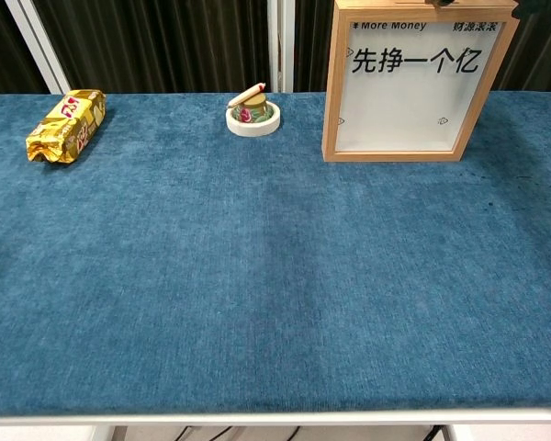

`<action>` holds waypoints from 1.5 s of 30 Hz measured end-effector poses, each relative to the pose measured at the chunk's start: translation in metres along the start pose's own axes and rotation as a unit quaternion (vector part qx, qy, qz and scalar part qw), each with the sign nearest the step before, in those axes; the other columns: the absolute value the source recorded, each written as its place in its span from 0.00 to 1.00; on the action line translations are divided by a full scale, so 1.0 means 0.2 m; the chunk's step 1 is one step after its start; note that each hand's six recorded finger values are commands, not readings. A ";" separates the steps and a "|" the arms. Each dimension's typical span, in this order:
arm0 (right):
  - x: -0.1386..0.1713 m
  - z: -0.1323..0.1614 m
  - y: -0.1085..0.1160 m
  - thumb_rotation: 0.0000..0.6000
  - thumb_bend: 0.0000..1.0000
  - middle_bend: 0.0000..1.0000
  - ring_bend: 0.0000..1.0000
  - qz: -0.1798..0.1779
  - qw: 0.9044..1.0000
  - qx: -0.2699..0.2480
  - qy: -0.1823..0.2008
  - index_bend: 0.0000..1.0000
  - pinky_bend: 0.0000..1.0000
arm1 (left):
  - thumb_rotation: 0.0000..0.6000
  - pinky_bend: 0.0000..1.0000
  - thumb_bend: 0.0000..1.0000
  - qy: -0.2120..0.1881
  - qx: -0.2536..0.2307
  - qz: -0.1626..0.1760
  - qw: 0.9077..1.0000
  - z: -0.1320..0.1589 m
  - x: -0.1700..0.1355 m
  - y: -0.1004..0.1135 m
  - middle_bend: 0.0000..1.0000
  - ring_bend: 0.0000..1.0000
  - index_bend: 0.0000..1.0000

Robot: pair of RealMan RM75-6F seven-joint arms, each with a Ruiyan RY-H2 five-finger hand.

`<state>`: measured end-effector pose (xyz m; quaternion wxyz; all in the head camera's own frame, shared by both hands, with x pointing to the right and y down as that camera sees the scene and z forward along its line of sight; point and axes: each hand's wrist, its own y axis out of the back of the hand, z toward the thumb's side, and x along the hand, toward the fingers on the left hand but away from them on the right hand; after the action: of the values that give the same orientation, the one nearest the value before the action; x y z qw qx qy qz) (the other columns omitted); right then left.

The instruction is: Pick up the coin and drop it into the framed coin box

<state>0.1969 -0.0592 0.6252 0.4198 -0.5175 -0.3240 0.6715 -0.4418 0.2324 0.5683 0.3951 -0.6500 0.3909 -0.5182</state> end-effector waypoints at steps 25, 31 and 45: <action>0.06 -0.04 0.04 1.00 0.35 0.00 0.00 -0.017 0.999 -0.042 0.029 0.18 0.00 | 1.00 0.00 0.10 0.003 0.003 0.001 1.000 -0.01 0.01 0.00 0.00 0.00 0.07; 0.24 -0.20 0.11 1.00 0.35 0.00 0.00 -0.081 0.994 -0.050 0.057 0.18 0.00 | 1.00 0.00 0.10 0.007 0.004 0.003 1.000 -0.01 0.03 0.01 0.00 0.00 0.07; 1.06 -1.02 -0.44 1.00 0.30 0.00 0.00 -0.103 0.988 -0.098 0.054 0.00 0.00 | 1.00 0.00 0.10 0.014 0.020 0.009 1.000 0.00 0.02 0.01 0.00 0.00 0.07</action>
<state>0.3908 0.1699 0.5592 0.4509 -0.5555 -0.4168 0.5607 -0.4410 0.2279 0.5672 0.4070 -0.6310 0.3922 -0.5314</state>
